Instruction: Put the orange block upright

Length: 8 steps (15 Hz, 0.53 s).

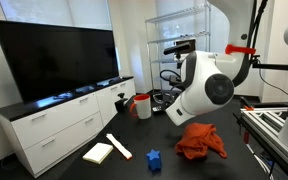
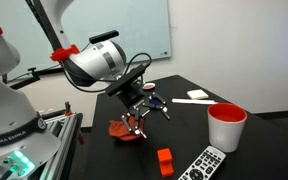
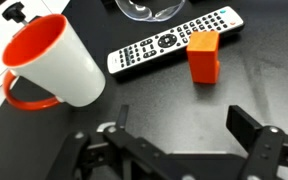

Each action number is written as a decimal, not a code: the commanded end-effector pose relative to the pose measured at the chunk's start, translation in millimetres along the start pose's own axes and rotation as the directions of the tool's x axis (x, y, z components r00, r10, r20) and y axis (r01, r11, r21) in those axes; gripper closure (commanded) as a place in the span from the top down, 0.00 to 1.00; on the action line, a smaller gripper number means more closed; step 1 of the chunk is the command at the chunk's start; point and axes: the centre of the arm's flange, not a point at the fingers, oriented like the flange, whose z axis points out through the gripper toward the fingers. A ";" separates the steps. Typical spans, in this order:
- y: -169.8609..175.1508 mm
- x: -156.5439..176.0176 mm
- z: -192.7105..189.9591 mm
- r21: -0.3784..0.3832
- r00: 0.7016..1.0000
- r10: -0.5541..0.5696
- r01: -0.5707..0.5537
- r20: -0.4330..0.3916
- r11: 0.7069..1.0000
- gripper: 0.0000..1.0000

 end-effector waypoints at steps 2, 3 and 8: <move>33.9 -98.3 -42.2 0.063 0.961 0.172 -0.162 -0.215 0.985 1.00; 42.4 -119.5 -45.9 0.086 0.940 0.228 -0.213 -0.253 0.973 1.00; 62.5 -211.3 -49.7 0.291 0.811 0.468 -0.381 -0.350 0.878 1.00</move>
